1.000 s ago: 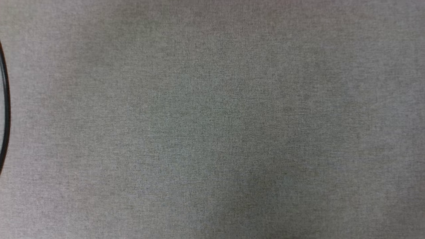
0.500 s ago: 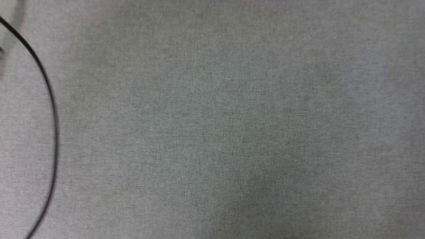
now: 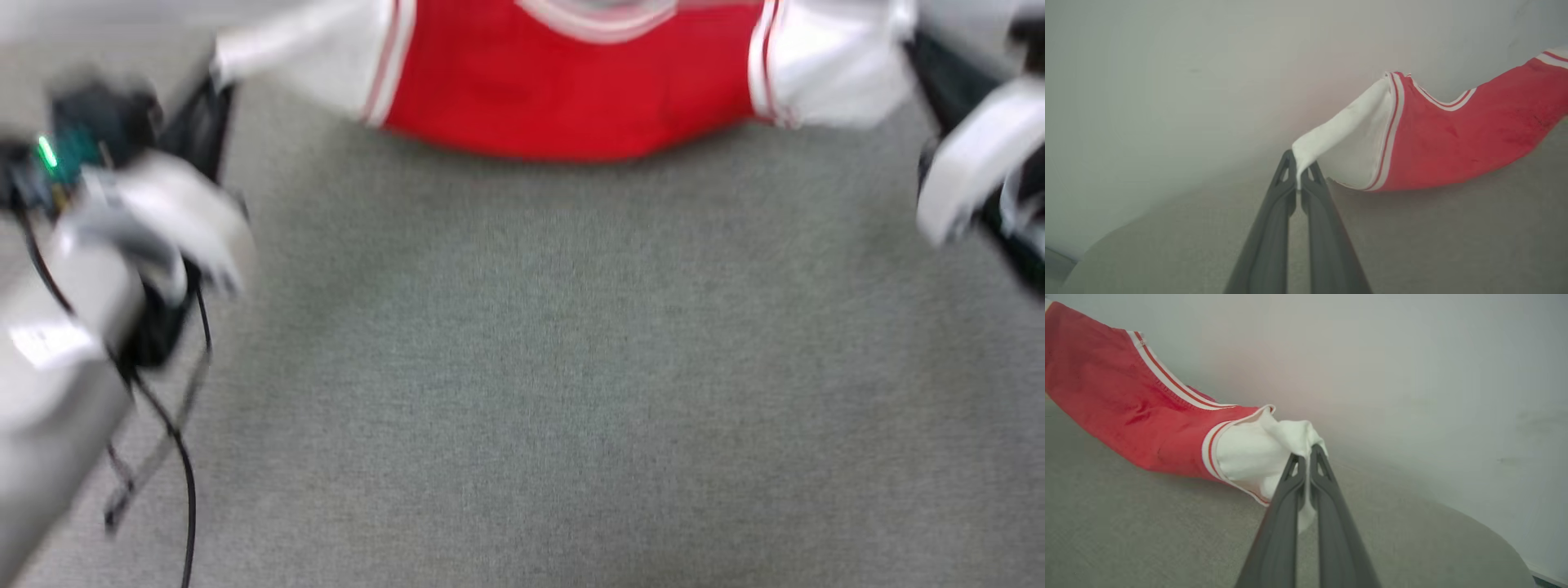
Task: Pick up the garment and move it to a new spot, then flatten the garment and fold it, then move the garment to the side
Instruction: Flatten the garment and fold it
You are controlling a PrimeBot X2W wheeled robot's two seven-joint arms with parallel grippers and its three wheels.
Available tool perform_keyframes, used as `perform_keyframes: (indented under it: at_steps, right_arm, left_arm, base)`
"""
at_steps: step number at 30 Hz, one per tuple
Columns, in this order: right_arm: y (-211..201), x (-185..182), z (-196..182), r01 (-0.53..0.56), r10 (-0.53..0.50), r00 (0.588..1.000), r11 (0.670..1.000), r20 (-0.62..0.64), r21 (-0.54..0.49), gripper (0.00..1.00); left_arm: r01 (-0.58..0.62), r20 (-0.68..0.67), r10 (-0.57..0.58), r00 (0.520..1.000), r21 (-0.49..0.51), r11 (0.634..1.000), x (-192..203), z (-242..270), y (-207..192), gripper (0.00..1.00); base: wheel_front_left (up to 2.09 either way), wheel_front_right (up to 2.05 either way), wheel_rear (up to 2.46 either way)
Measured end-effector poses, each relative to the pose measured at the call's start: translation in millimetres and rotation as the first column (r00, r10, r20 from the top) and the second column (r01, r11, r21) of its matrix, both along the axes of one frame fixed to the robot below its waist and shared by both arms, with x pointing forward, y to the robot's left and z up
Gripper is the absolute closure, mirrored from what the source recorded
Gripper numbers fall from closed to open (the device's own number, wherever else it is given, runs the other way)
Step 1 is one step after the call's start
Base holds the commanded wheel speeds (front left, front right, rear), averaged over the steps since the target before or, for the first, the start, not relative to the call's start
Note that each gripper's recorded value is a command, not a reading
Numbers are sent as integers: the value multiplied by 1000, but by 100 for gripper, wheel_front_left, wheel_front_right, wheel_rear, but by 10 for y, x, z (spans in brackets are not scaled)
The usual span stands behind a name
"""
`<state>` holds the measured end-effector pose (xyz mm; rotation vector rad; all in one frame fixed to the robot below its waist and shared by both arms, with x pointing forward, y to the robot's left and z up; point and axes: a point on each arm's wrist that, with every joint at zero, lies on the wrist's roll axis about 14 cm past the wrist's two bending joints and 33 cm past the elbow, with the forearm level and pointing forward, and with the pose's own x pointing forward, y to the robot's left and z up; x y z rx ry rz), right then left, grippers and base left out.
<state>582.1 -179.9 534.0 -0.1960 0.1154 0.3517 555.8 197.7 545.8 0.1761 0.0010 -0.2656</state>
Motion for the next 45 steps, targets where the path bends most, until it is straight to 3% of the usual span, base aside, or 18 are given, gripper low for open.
perform_keyframes:
  at_steps: [1, 11, 25, 30, 34, 35, 37, 40, 45]
  right_arm:
    - [-66, -326, -158, -2, 2, 999, 1000, -55, 0, 100]
    - [-308, -1383, -720, 65, -49, 970, 996, -239, 59, 100]
    - [-576, -2554, -1277, 180, -130, 894, 981, -430, 78, 100]
    - [-583, -2954, -1501, 201, -141, 836, 978, -530, 55, 100]
    - [-555, -3053, -1517, 222, -146, 819, 973, -554, 71, 100]
    - [-552, -3049, -1502, 223, -148, 821, 972, -552, 70, 94]
    - [-531, -3009, -1446, 224, -148, 830, 971, -538, 80, 0]
    - [-548, -2887, -1299, 223, -158, 857, 972, -491, 77, 0]
    - [-665, -2479, -750, 220, -181, 925, 972, -334, 83, 0]
  left_arm:
    - [-16, -69, 15, 998, -20, 1000, -382, -212, 20, 100]
    - [-133, -270, 105, 957, -86, 987, -1429, -762, 165, 100]
    - [-275, -467, 195, 863, -108, 955, -2391, -1231, 385, 100]
    - [-313, -503, 218, 836, -112, 943, -2599, -1334, 412, 100]
    - [-324, -504, 222, 835, -123, 938, -2660, -1349, 404, 100]
    - [-325, -503, 221, 836, -128, 937, -2670, -1351, 394, 100]
    - [-324, -496, 219, 840, -135, 936, -2674, -1344, 372, 100]
    - [-314, -478, 216, 851, -135, 940, -2674, -1314, 364, 100]
    - [-294, -453, 196, 869, -156, 943, -2618, -1262, 278, 100]
  base:
    - [0, 0, 0]
    - [0, 0, 0]
    - [0, 0, 0]
    - [0, 0, 0]
    - [0, 0, 0]
    - [0, 0, 0]
    - [0, 0, 0]
    - [0, 0, 0]
    - [0, 0, 0]
